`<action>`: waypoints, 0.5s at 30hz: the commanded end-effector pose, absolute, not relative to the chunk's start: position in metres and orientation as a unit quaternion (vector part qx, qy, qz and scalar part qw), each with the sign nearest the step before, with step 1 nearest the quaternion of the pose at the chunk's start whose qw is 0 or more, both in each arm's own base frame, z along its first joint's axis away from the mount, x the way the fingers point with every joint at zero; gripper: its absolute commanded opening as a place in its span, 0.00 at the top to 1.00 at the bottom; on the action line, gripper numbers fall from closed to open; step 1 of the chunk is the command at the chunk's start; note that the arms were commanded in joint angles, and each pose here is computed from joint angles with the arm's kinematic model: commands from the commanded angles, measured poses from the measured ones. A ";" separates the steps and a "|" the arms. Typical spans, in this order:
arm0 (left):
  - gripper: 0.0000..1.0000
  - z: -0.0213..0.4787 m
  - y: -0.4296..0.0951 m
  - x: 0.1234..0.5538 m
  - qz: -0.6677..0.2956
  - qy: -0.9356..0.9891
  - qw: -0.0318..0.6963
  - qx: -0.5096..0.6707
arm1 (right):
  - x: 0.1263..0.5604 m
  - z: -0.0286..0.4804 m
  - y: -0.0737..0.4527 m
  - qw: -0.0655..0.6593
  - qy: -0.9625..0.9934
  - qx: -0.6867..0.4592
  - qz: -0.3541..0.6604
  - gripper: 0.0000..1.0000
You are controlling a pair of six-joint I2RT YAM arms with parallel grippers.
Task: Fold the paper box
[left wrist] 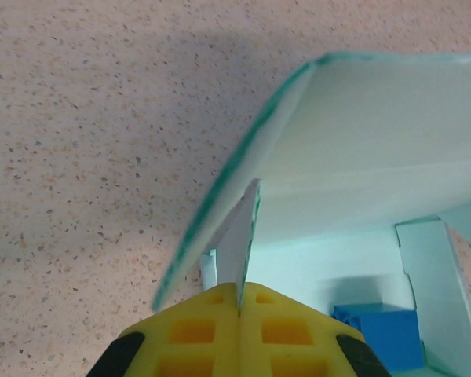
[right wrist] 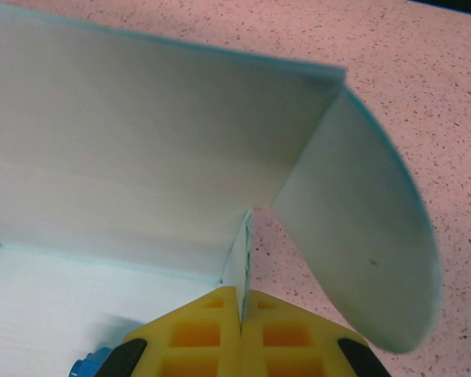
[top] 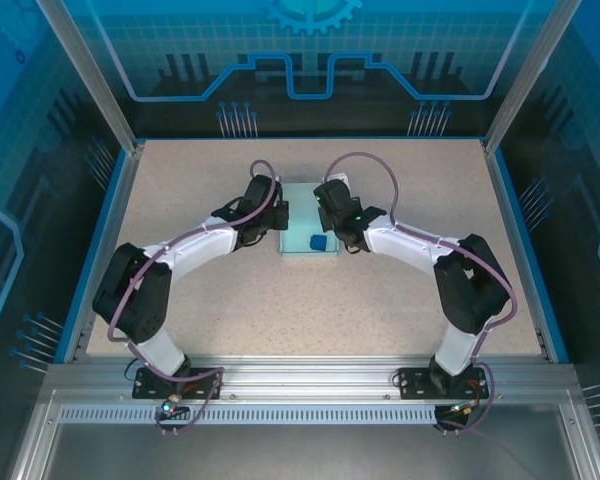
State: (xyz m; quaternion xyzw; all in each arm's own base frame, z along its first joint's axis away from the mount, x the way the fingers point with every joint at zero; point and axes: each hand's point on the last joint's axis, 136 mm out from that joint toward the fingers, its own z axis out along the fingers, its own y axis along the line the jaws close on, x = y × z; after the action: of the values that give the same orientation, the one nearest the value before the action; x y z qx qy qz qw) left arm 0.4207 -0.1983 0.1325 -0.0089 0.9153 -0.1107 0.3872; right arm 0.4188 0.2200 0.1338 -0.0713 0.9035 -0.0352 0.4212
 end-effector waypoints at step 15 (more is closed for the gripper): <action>1.00 0.137 -0.200 0.411 -0.072 0.862 0.496 -0.073 | 0.409 0.116 0.234 0.475 0.879 -0.006 0.037 1.00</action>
State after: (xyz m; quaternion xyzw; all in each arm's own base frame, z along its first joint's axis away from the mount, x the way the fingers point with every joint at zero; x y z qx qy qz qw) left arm 0.4105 -0.2006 0.1164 -0.0465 0.8871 -0.0570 0.4556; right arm 0.4186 0.2231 0.1167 -0.0136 0.8828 0.0085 0.4694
